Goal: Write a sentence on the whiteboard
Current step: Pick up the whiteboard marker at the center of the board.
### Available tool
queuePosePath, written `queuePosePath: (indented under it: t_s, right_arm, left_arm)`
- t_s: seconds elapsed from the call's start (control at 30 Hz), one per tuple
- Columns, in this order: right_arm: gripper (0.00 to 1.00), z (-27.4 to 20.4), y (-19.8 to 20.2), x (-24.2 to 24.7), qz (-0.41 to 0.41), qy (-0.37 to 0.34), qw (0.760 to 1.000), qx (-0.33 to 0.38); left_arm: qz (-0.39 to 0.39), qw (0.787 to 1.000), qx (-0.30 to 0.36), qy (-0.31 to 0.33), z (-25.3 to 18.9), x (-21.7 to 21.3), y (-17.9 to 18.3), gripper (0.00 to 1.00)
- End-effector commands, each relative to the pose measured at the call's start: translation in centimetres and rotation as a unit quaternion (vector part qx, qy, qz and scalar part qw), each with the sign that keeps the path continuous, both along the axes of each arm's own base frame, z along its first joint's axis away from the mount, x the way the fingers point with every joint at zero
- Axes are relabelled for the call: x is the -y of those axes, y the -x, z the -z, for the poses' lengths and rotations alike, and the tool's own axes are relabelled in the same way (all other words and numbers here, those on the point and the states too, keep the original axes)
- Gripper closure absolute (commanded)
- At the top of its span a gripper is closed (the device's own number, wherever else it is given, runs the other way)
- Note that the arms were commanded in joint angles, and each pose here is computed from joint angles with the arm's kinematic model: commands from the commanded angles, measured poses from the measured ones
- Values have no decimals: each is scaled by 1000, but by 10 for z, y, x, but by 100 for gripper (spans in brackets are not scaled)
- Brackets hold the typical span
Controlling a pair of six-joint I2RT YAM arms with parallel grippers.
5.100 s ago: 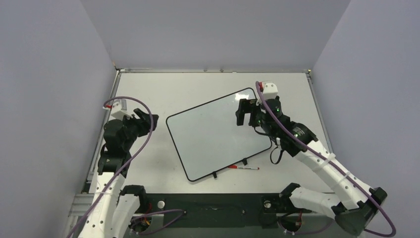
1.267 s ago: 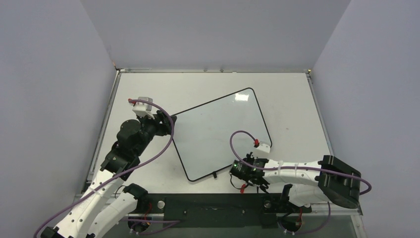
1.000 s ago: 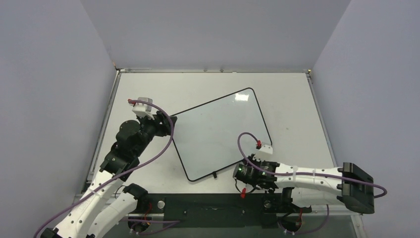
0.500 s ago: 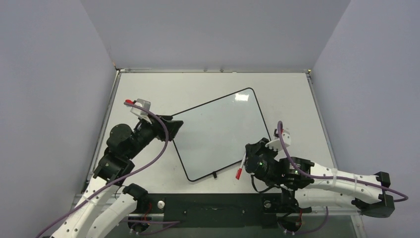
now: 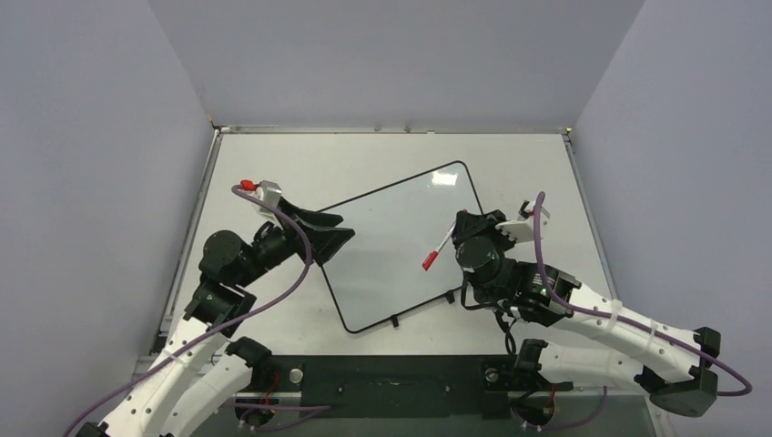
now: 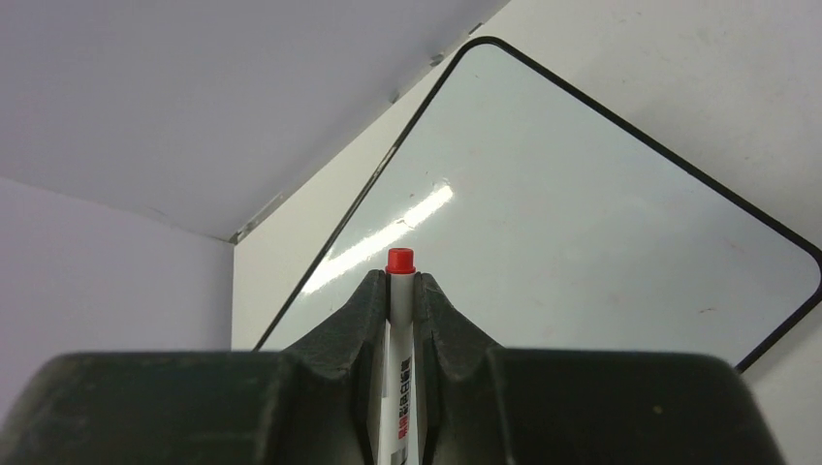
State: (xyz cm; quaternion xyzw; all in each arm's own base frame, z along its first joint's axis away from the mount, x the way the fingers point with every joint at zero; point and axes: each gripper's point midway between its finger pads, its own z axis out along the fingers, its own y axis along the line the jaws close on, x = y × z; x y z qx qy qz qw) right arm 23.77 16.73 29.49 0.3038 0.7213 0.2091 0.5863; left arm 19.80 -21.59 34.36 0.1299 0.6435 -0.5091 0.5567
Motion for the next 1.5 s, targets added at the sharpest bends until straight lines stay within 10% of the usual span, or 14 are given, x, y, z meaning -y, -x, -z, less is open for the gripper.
queuePosePath:
  t_s: [0.0, 1.23, 1.47]
  right_arm:
    - [100, -36, -5, -2, 1, -41, 998, 37]
    - [100, -58, -2, -2, -21, -39, 997, 57]
    - [100, -58, -1, -4, -29, -39, 997, 58]
  left_arm:
    - [34, 998, 25, 46, -20, 9, 6, 43]
    - [203, 978, 48, -6, 1, 151, 42, 62]
    - [213, 976, 47, -4, 1, 160, 44, 81]
